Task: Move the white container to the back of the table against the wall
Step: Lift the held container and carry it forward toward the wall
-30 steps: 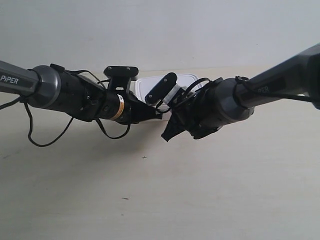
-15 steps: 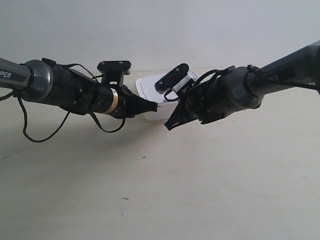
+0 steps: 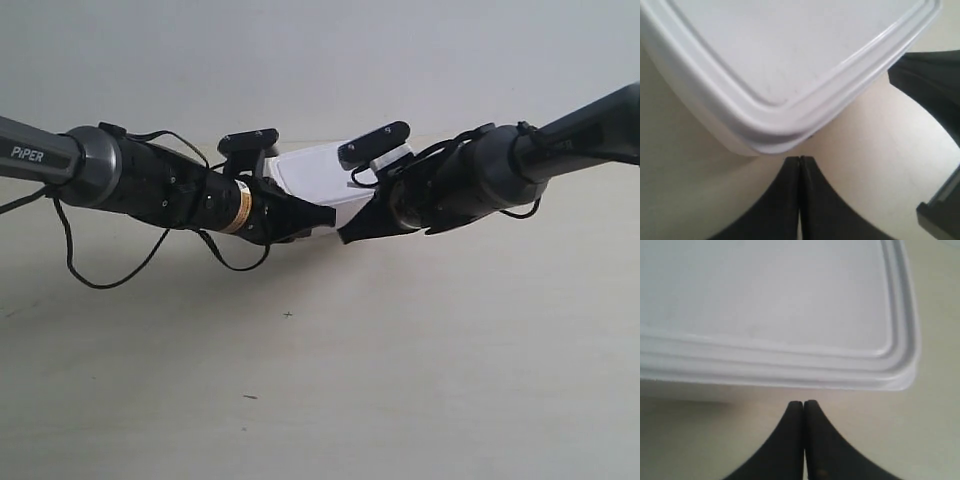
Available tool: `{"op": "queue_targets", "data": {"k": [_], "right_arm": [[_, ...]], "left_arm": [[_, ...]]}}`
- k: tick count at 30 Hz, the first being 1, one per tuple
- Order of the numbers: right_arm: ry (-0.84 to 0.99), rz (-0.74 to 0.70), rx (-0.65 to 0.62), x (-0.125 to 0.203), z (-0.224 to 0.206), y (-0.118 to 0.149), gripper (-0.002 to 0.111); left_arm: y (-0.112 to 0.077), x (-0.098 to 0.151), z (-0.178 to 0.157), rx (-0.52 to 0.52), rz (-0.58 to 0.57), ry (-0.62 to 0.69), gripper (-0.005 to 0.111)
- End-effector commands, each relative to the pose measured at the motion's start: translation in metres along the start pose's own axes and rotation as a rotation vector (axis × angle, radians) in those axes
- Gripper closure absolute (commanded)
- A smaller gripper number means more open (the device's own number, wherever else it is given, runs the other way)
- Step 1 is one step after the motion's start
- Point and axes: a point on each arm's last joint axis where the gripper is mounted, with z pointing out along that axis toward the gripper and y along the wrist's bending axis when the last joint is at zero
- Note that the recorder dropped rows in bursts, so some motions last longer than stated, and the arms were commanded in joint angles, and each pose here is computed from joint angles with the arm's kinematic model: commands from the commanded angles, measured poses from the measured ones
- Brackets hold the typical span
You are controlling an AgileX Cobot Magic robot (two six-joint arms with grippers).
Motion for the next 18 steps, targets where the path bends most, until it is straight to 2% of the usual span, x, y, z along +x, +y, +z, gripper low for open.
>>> {"op": "queue_targets", "data": {"k": [1, 10, 18], "right_arm": [[-0.023, 0.027, 0.023, -0.006, -0.012, -0.011, 0.108], [-0.041, 0.042, 0.022, -0.009, -0.021, -0.014, 0.108], [-0.062, -0.013, 0.019, -0.013, -0.015, -0.012, 0.108]], "left_arm": [[-0.002, -0.009, 0.0, 0.006, -0.001, -0.03, 0.107], [0.004, -0.012, 0.02, -0.01, 0.0, -0.043, 0.107], [0.005, -0.028, 0.024, -0.033, 0.014, -0.099, 0.107]]}}
